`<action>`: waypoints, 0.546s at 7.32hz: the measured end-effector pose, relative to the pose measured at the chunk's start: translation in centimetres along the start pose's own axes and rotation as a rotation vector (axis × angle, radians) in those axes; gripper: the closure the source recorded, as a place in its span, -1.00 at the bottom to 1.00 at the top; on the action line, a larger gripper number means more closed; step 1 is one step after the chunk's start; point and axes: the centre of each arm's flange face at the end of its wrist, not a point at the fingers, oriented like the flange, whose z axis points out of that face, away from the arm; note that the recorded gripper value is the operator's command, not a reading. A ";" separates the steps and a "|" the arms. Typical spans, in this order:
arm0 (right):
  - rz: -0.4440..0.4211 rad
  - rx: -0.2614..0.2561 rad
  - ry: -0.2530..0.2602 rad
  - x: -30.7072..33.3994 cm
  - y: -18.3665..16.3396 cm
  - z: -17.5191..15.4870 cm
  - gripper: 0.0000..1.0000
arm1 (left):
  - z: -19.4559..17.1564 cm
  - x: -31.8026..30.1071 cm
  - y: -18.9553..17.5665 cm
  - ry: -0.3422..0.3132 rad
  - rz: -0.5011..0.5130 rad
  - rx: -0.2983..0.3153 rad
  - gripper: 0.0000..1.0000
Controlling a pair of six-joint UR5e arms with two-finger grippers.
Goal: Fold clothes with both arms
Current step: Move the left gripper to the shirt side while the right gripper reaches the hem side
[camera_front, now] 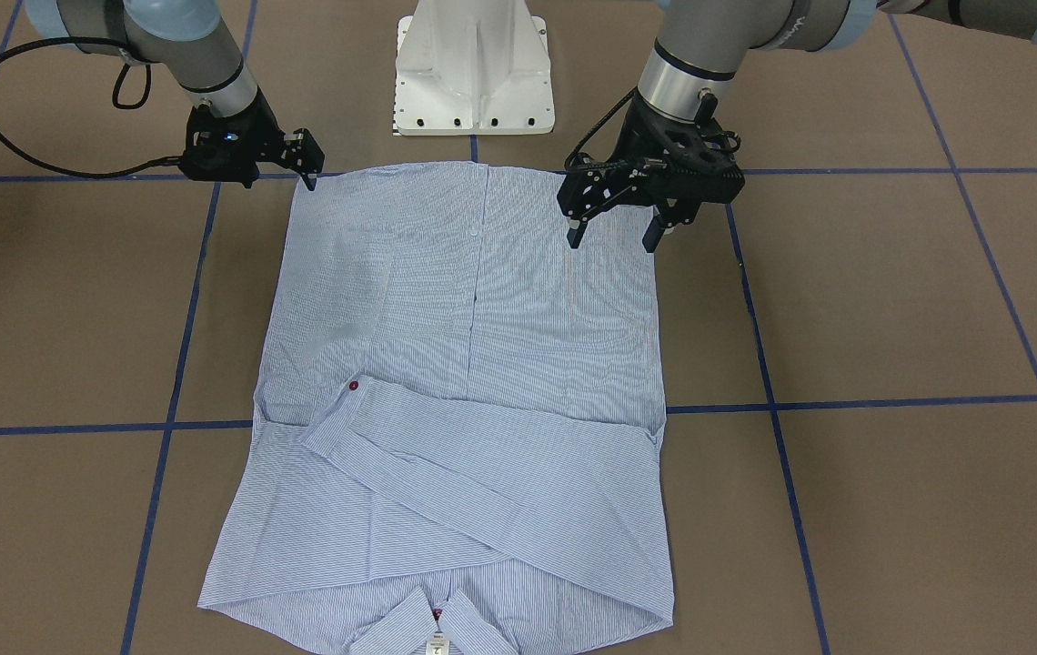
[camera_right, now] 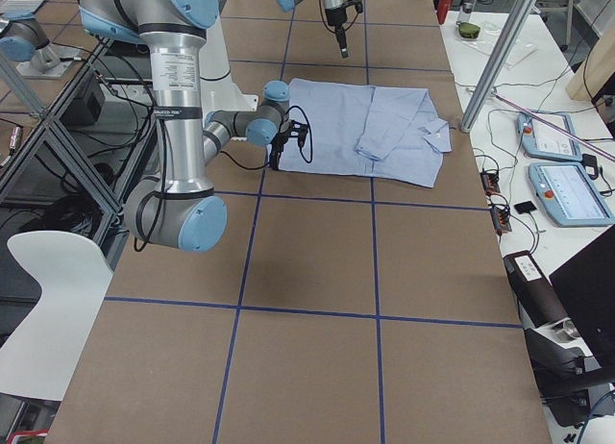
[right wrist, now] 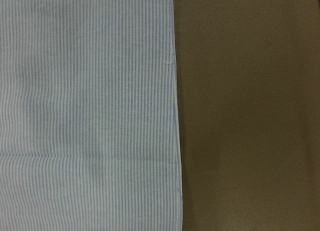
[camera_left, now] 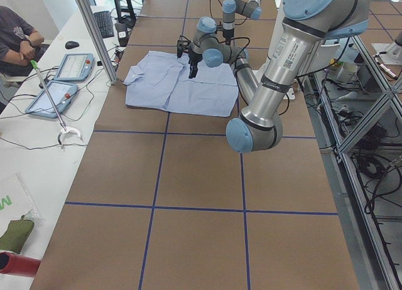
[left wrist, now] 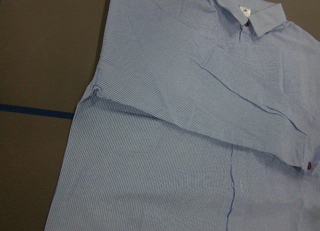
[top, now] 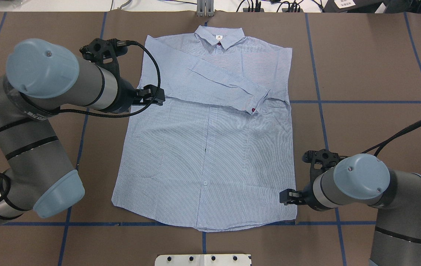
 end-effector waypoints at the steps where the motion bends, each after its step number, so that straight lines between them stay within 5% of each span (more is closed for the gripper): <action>1: -0.003 -0.008 0.012 0.0 0.2 0.8 -0.69 | 0.0 0.1 0.0 0.001 0.000 0.000 -0.99; 4: -0.015 -0.025 0.023 -0.7 0.8 2.2 -0.71 | 0.0 0.1 0.1 0.001 0.000 0.002 -0.98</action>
